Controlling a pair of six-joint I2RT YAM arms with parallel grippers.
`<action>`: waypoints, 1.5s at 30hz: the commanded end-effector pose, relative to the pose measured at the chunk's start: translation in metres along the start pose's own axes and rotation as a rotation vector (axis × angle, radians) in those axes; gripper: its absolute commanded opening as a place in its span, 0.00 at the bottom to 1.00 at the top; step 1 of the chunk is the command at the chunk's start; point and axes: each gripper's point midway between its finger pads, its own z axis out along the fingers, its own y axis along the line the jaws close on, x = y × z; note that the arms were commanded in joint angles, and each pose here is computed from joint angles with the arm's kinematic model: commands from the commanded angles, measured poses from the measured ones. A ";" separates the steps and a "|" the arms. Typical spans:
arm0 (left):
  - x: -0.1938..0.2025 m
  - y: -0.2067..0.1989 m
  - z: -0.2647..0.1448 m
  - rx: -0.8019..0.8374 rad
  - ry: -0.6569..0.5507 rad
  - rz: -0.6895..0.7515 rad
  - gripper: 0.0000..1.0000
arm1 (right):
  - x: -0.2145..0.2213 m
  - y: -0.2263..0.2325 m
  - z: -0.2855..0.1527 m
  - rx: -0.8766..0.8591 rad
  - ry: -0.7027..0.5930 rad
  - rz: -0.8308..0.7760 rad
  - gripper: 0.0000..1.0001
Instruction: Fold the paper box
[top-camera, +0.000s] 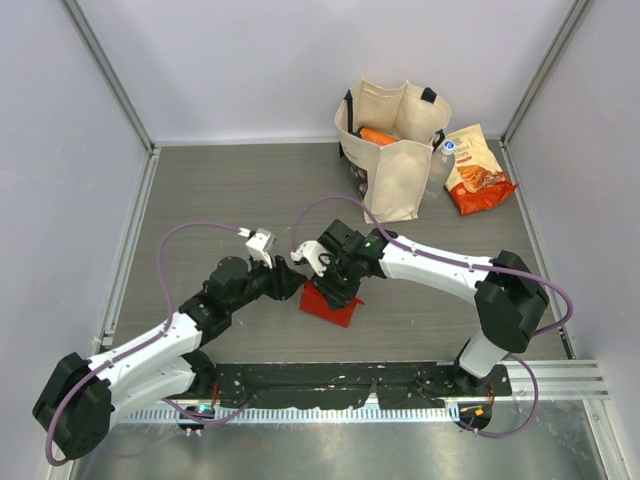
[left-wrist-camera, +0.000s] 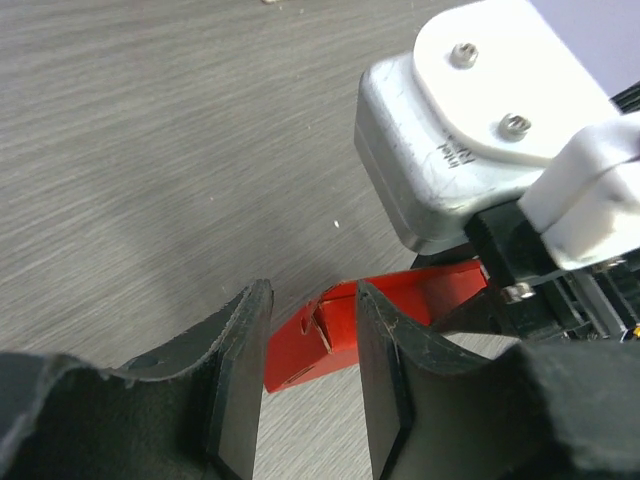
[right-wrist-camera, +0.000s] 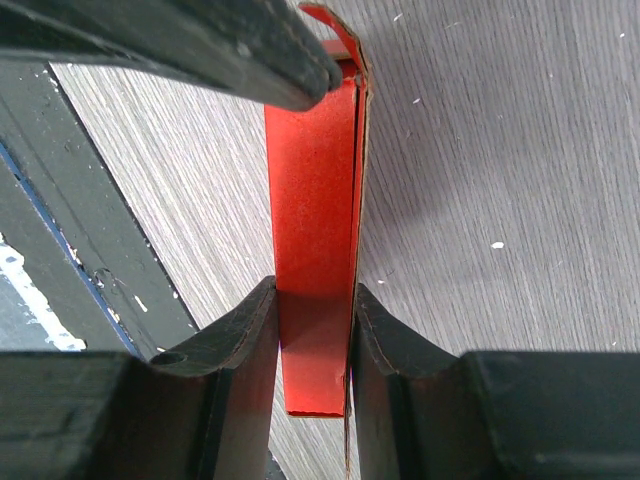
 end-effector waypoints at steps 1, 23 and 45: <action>-0.004 -0.012 0.009 0.051 0.019 0.018 0.42 | -0.018 0.003 -0.010 -0.010 -0.064 -0.029 0.25; -0.012 -0.011 0.009 0.038 -0.003 0.030 0.31 | -0.019 0.006 -0.008 -0.028 -0.069 -0.018 0.24; 0.002 -0.013 0.007 -0.050 -0.001 0.117 0.07 | -0.033 -0.006 -0.010 0.039 -0.101 -0.012 0.24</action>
